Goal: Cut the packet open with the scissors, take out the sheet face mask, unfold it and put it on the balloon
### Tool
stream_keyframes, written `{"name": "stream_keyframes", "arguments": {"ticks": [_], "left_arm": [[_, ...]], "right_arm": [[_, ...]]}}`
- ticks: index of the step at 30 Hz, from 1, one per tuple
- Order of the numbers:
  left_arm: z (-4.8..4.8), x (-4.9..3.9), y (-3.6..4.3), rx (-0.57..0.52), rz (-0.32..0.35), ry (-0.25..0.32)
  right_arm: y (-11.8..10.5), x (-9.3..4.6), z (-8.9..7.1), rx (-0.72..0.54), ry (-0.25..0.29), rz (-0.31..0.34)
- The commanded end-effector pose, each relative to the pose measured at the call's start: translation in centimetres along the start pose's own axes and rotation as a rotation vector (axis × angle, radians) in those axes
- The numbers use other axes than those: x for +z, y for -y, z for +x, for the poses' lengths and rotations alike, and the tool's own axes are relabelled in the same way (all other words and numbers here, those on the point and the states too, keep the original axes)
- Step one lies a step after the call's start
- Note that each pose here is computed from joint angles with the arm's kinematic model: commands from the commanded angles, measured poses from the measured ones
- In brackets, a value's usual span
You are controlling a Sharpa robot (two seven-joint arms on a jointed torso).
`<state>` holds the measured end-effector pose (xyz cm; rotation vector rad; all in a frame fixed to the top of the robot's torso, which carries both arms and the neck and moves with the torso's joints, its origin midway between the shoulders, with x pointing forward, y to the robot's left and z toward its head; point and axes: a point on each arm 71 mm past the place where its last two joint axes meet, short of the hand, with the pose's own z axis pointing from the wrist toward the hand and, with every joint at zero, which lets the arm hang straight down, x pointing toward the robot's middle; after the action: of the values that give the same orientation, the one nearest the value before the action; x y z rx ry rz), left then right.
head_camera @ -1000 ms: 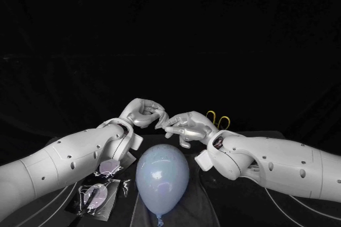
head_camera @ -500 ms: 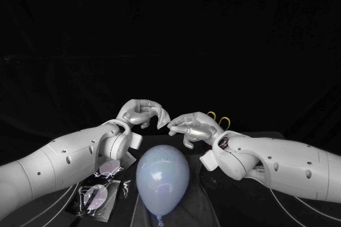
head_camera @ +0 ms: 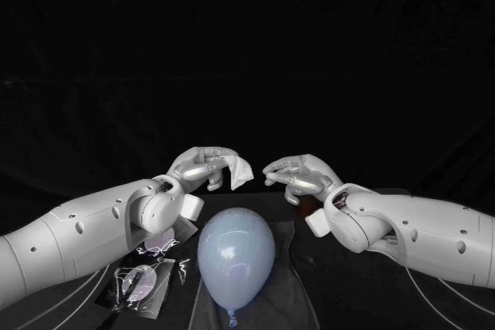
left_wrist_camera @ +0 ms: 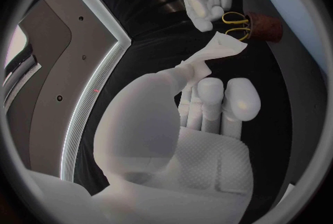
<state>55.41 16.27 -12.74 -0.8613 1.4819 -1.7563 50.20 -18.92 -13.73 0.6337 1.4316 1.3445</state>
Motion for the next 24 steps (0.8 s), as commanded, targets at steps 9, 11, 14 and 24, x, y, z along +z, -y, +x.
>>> {"name": "stream_keyframes", "arguments": {"ticks": [9, 11, 14, 24], "left_arm": [[1.48, -0.62, 0.31, -0.136, -0.013, -0.128], [1.54, -0.64, 0.33, -0.138, -0.012, -0.129], [1.55, -0.65, 0.35, -0.138, -0.011, -0.126], [1.06, -0.61, 0.34, -0.126, -0.006, -0.095]], "right_arm": [[1.0, 0.2, 0.3, -0.02, 0.021, 0.054], [1.1, 0.2, 0.6, -0.013, -0.003, 0.061], [1.2, 0.0, 1.1, 0.0, -0.038, 0.062], [0.8, -0.9, 2.5, 0.079, -0.152, 0.045]]}}
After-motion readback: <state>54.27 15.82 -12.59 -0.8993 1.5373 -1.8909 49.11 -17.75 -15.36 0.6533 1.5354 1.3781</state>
